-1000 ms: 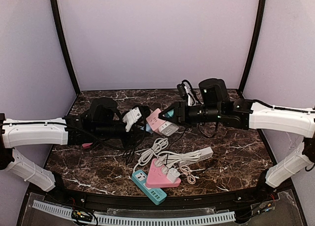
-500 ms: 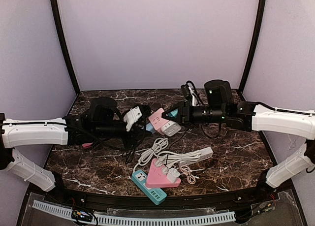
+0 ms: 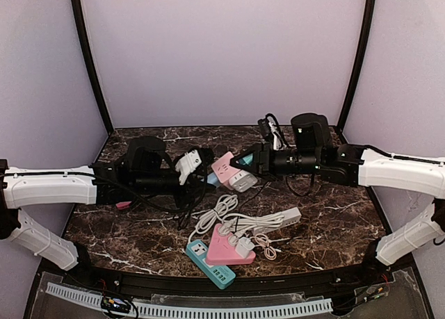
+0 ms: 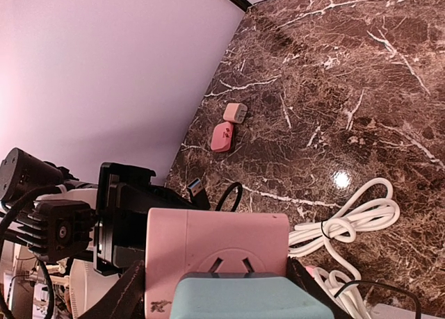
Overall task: Pull the plug off the socket
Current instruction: Remove the plug from the socket.
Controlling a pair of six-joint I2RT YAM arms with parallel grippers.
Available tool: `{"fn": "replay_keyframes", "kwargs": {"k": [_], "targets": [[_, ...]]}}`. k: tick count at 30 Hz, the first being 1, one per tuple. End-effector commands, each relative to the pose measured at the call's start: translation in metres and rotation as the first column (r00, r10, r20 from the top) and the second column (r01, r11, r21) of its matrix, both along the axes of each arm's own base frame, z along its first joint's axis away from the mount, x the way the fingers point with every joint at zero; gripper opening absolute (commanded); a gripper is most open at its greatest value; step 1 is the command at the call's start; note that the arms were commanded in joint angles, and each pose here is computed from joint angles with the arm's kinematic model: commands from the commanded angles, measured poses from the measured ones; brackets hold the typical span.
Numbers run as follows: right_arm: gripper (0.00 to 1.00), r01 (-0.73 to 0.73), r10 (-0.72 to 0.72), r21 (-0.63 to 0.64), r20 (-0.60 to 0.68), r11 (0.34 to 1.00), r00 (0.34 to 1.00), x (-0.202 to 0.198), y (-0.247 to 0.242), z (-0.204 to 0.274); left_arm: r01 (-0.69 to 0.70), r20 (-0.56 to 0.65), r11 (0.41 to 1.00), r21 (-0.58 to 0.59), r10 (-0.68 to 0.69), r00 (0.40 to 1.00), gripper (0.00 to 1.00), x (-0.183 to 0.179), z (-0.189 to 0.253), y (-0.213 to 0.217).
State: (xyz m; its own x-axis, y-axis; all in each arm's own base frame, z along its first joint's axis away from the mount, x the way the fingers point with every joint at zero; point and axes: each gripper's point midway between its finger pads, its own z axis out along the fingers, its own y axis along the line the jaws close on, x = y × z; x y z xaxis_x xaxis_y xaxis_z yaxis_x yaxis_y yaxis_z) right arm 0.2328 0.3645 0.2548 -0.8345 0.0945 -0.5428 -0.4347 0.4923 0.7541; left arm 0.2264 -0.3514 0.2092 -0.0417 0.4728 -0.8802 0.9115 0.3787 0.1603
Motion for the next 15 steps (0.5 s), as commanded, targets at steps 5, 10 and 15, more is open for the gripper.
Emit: {"fn": "replay_keyframes", "kwargs": {"k": [5, 10, 15], "targets": [[0.0, 0.269, -0.247, -0.17, 0.139, 0.948, 0.959, 0.037, -0.048, -0.01, -0.004, -0.008, 1.0, 0.024, 0.005, 1.0, 0.01, -0.001, 0.001, 0.005], [0.0, 0.312, -0.28, -0.214, 0.169, 0.926, 0.945, 0.041, -0.056, -0.011, -0.006, -0.008, 1.0, 0.025, 0.006, 1.0, 0.01, -0.001, 0.0, 0.005], [0.0, 0.343, -0.302, -0.245, 0.191, 0.907, 0.934, 0.044, -0.064, -0.012, -0.006, -0.006, 1.0, 0.024, 0.006, 1.0, 0.01, -0.001, 0.001, 0.005]]}}
